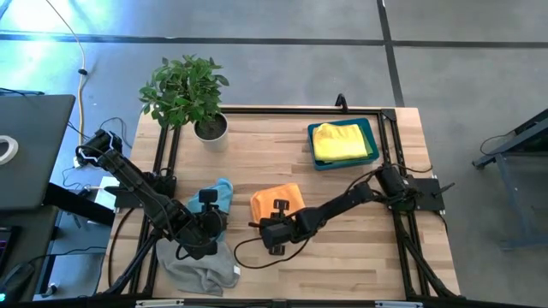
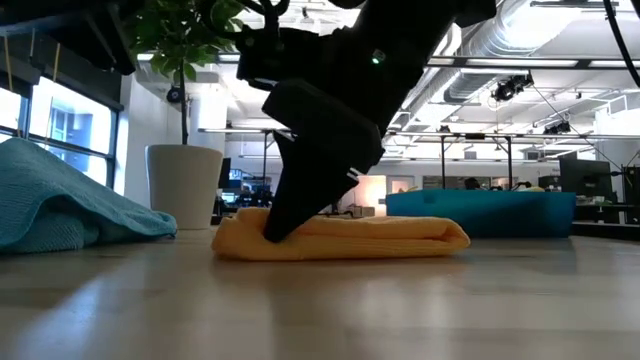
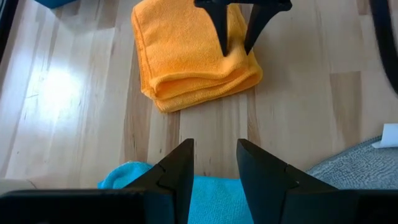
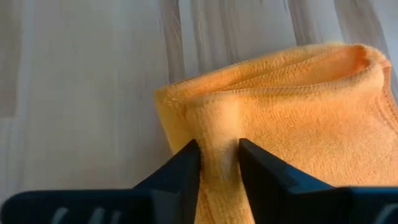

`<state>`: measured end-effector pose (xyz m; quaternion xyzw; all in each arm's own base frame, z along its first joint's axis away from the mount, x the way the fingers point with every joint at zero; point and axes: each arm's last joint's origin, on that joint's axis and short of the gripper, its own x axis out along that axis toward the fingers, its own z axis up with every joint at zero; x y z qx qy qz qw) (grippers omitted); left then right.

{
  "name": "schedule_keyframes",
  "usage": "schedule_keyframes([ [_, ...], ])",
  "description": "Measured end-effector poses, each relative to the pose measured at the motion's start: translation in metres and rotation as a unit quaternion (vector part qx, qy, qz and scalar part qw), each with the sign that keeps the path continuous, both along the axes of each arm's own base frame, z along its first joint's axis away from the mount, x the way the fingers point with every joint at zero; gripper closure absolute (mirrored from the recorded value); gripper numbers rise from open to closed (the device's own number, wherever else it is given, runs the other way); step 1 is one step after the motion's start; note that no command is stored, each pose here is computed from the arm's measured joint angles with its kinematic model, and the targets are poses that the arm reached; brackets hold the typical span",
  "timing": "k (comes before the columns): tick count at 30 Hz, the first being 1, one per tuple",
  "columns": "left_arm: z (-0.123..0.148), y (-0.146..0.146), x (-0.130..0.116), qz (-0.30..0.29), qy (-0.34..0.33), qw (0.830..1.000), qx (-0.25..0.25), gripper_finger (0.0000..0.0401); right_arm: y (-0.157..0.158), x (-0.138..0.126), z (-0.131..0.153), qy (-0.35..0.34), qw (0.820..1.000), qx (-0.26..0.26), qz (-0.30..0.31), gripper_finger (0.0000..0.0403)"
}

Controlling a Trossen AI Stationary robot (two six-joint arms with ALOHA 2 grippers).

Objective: Fold microfiber towels
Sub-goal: Fold the orange microfiber cloth

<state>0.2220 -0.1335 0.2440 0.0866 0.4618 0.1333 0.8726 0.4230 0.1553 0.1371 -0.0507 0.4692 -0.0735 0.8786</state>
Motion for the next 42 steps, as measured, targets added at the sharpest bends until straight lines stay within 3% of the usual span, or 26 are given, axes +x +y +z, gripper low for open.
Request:
schedule_keyframes([
  [8, 0.000, 0.000, 0.000, 0.000, 0.000, 1.000, -0.001, 0.0288, 0.002, 0.000, 0.000, 0.007, 1.000, 0.023, 0.014, 0.0385],
  [12, 0.000, 0.000, 0.000, 0.001, 0.000, 1.000, -0.002, 0.0288, 0.002, 0.000, 0.000, 0.009, 0.999, 0.029, 0.017, 0.0400],
  [25, 0.000, 0.000, 0.000, 0.002, 0.000, 1.000, -0.003, 0.0288, 0.002, -0.003, 0.016, 0.008, 0.998, 0.049, 0.027, 0.0399],
  [35, 0.000, 0.000, 0.000, 0.007, -0.002, 1.000, -0.006, 0.0288, 0.002, -0.003, 0.017, 0.008, 0.997, 0.078, 0.015, 0.0322],
  [42, 0.000, 0.000, 0.000, 0.007, -0.002, 1.000, -0.006, 0.0288, 0.003, -0.001, 0.018, -0.004, 0.996, 0.085, 0.014, 0.0336],
])
